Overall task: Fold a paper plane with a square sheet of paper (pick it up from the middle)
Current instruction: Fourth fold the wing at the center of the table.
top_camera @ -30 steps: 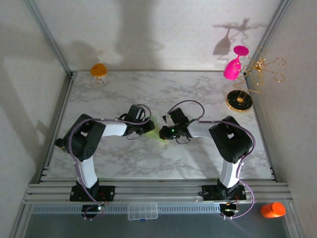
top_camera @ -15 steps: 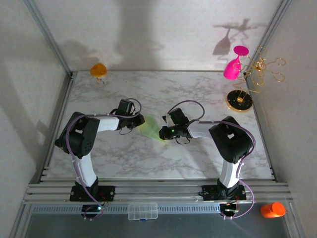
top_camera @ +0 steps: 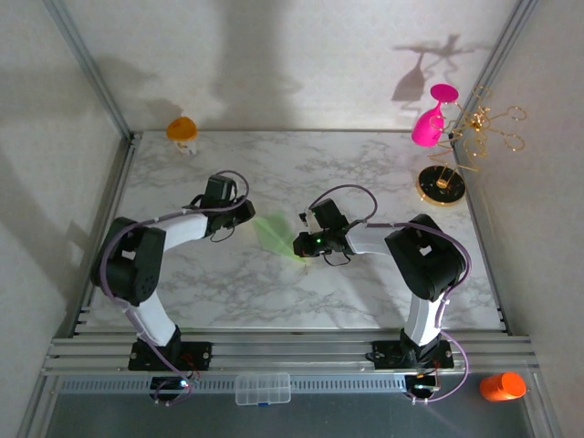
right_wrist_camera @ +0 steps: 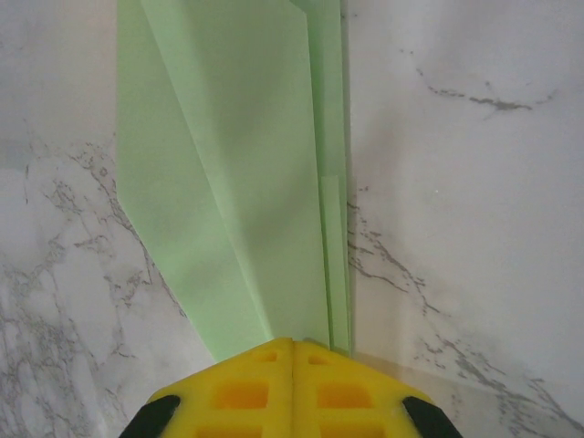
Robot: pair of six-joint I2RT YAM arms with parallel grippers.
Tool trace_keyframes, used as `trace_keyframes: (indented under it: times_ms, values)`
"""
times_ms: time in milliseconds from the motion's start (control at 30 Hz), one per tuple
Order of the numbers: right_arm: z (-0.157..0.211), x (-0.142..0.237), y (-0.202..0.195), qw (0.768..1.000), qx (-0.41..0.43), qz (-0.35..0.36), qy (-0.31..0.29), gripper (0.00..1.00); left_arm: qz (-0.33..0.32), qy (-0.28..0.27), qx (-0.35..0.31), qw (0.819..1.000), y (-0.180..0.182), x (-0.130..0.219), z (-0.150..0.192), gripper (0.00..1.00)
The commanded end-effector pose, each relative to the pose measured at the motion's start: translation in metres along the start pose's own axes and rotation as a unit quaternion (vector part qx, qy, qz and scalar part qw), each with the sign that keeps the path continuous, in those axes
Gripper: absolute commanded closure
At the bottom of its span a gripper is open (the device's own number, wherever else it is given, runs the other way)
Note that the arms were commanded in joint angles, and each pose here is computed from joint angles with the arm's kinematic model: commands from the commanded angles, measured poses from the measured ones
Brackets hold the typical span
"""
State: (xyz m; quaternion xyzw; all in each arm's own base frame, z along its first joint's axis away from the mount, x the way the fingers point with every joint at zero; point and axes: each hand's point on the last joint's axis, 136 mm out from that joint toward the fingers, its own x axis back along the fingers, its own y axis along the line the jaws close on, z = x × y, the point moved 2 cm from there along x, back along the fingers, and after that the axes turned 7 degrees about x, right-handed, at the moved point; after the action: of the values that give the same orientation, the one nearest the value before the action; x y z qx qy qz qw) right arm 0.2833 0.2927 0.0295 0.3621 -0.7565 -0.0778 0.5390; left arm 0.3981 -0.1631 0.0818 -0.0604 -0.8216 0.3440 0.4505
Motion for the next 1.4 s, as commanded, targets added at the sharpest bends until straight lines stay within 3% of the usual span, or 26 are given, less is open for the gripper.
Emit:
trace_keyframes:
  times_ms: [0, 133, 533, 867, 1367]
  values:
    - [0.082, -0.005, -0.048, 0.984, -0.054, 0.1, 0.135, 1.0, 0.064, 0.02, 0.014, 0.998, -0.033, 0.004, 0.025, 0.85]
    - [0.08, -0.005, -0.046, 0.985, -0.054, 0.094, 0.133, 1.0, 0.062, 0.04, 0.015, 0.997, -0.036, -0.012, 0.045, 0.87]
    - [0.06, 0.0, -0.024, 0.993, -0.041, 0.043, 0.104, 1.0, -0.043, 0.026, 0.056, 0.997, 0.016, -0.041, 0.053, 0.95]
    - [-0.027, 0.024, 0.03, 0.999, 0.026, -0.035, -0.01, 1.0, -0.09, 0.045, 0.069, 0.993, 0.037, -0.045, 0.064, 0.96]
    - [-0.044, -0.028, 0.029, 1.0, 0.013, -0.025, 0.012, 1.0, -0.139, 0.068, 0.068, 0.986, 0.052, -0.05, 0.074, 0.97]
